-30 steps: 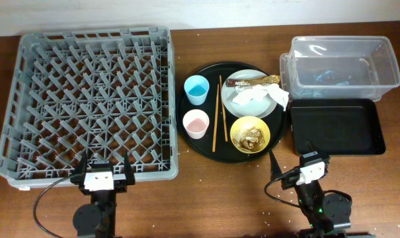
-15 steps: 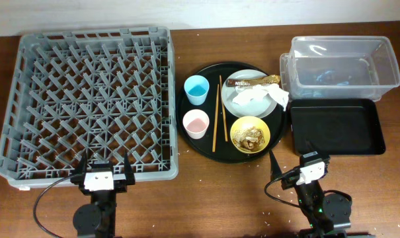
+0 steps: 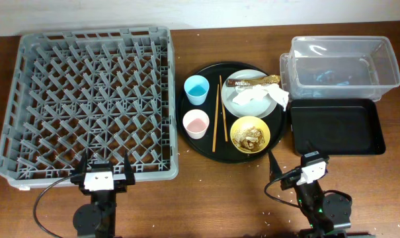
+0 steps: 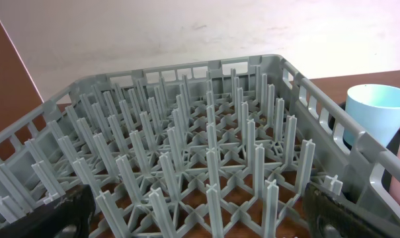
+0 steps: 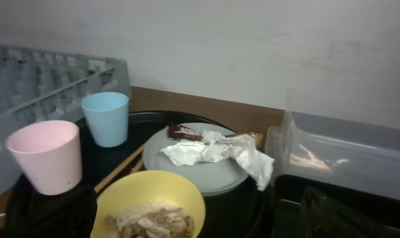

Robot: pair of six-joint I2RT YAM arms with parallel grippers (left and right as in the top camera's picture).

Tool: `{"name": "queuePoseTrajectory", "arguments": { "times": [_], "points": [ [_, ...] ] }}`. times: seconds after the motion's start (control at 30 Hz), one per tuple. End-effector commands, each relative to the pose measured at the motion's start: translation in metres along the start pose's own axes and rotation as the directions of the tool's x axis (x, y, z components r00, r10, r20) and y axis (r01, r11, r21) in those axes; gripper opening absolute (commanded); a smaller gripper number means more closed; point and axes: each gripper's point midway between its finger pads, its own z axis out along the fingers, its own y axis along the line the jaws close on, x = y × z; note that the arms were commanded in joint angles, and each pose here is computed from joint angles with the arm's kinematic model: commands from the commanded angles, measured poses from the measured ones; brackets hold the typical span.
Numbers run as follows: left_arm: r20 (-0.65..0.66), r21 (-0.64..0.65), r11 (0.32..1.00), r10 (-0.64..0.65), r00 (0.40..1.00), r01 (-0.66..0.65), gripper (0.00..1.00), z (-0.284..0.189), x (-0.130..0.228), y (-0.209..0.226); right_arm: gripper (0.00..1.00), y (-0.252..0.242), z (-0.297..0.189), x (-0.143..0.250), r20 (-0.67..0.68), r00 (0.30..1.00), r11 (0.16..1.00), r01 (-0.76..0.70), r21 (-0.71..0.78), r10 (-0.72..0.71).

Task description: Sort waste into correct bins and load items into the dishwasher rack

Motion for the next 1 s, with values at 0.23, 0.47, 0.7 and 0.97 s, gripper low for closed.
{"name": "queuePoseTrajectory", "arguments": {
  "times": [0.23,0.47,0.7,0.97],
  "points": [
    [0.004,0.012,1.000,0.020,1.000,-0.020,1.00,0.000,0.001,-0.002,0.99,-0.009,-0.013,-0.097,0.137,0.990,0.999,0.015,0.041,-0.020],
    [0.004,0.012,1.000,0.020,1.000,-0.020,1.00,0.000,0.001,-0.002,0.99,-0.020,0.041,-0.148,-0.170,0.985,0.999,-0.037,0.010,0.038],
    [0.014,-0.019,1.000,0.019,1.000,-0.019,1.00,0.000,-0.003,0.003,0.98,-0.026,0.083,-0.157,-0.544,0.834,0.994,-0.114,-0.002,0.094],
    [0.032,0.039,0.999,-0.011,0.999,0.010,1.00,-0.014,-0.077,0.002,0.98,0.001,0.119,-0.120,-0.631,0.768,0.958,-0.252,-0.139,0.110]
  ]
}}
